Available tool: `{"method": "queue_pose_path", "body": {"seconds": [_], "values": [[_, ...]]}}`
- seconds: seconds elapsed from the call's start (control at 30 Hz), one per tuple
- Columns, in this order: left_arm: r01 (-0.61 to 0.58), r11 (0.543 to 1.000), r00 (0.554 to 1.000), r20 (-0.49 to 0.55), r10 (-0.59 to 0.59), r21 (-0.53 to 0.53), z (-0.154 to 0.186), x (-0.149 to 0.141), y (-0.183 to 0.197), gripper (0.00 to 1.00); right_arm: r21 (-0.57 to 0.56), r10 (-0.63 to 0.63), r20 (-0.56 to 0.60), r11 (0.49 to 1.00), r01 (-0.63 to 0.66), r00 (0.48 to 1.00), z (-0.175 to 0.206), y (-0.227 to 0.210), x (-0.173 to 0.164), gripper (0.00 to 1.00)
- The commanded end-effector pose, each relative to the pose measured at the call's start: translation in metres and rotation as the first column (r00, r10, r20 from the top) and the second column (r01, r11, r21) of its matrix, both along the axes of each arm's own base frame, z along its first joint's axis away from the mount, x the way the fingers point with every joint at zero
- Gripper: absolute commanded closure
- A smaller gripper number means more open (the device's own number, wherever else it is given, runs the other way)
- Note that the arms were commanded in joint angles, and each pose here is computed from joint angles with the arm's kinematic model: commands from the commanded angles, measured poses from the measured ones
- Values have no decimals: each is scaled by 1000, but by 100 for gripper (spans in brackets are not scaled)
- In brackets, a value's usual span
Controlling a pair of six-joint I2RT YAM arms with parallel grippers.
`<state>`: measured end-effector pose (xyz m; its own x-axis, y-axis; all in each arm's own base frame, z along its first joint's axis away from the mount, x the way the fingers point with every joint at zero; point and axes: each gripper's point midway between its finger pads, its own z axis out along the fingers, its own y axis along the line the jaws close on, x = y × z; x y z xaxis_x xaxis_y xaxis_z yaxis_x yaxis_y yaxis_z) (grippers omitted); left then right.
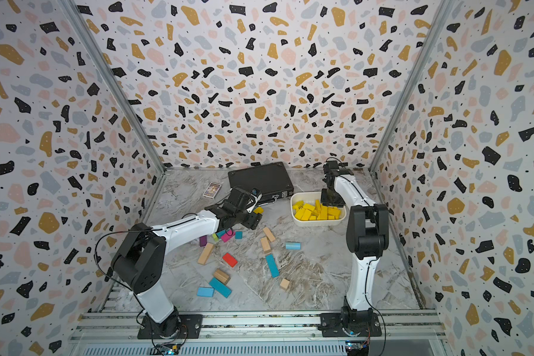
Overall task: Pick out the yellow building blocks
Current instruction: Place the building block in the storage box, then pick up the building block from the center of the board.
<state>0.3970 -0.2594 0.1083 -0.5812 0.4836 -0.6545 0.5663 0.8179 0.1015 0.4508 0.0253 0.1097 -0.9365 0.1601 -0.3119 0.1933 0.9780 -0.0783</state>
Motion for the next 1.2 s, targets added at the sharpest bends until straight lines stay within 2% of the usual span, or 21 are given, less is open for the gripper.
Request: {"method": "queue_pose_path", "body": {"seconds": [0.0,0.2,0.33,0.6,0.7,0.97,1.17], "values": [[4,998,1000,-13,-3,64,-2,10,10,17,78,8,130,997,-18,991,57,11,-12,54],[78,970,991,-123,-50,229,-23,15,20,20,142,-5,199,990,-24,980,69,16,-41,55],[57,958,981,-195,-1,282,-35,20,31,23,136,-16,216,991,-14,976,73,12,-53,55],[-43,975,945,-307,110,216,-48,28,36,26,139,-37,247,990,2,968,87,10,-54,55],[-46,984,937,-335,102,171,-51,28,28,27,146,-42,251,989,5,967,89,11,-54,55],[-15,991,922,-381,66,135,-64,28,18,34,140,-47,253,990,11,966,92,9,-60,55],[4,988,920,-388,56,153,-76,33,16,42,143,-46,258,990,9,965,94,9,-61,55]]}}
